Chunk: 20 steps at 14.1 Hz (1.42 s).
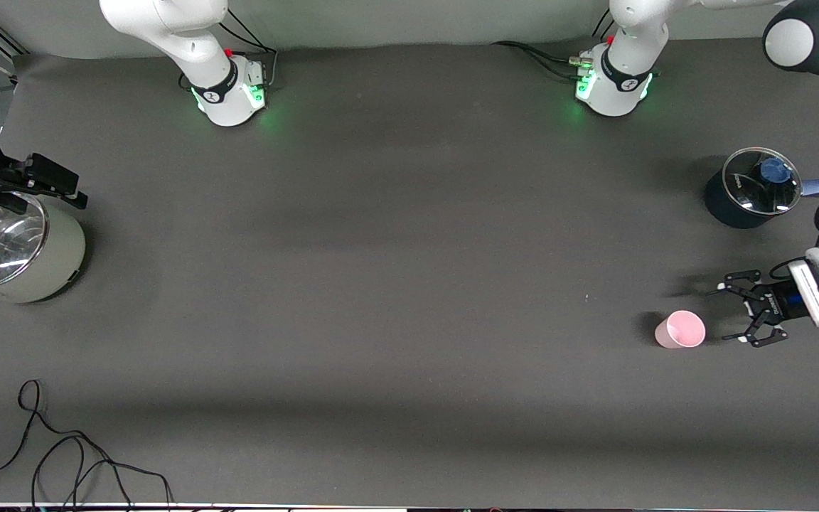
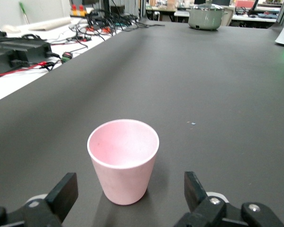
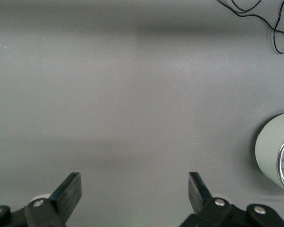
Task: Transfer pink cup from left to right arm
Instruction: 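Reach the left gripper down to the pink cup, then close the left gripper around the pink cup's rim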
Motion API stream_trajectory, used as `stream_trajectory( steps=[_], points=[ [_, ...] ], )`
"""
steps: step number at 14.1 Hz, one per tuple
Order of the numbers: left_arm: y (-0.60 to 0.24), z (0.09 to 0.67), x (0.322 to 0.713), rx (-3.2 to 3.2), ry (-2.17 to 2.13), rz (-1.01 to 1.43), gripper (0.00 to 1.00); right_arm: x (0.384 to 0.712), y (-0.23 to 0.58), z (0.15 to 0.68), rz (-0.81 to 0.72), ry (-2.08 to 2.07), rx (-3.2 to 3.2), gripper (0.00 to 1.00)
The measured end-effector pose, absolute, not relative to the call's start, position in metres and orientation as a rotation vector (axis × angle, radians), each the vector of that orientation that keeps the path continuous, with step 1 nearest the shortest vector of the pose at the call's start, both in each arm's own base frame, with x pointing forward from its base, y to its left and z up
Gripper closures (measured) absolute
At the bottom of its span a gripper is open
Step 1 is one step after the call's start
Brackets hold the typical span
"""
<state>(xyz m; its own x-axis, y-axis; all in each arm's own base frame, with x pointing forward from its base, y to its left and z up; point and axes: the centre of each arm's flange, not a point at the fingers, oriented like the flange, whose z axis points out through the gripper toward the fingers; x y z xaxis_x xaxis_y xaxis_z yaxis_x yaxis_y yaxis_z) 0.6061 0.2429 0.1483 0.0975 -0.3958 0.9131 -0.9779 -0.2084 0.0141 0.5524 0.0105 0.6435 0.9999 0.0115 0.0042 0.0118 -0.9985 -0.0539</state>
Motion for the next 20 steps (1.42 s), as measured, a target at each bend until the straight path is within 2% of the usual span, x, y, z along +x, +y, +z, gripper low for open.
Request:
stream_trajectory(
  steps=[8, 20],
  points=[
    [0.235, 0.08, 0.591, 1.657, -1.277, 1.213, 0.0, 0.553, 0.011, 0.643, -0.004, -0.018, -3.088, 0.0],
    [0.195, 0.061, 0.609, 1.682, -1.239, 1.256, 0.0, 0.553, 0.011, 0.643, -0.004, -0.018, -3.088, 0.0]
  ],
)
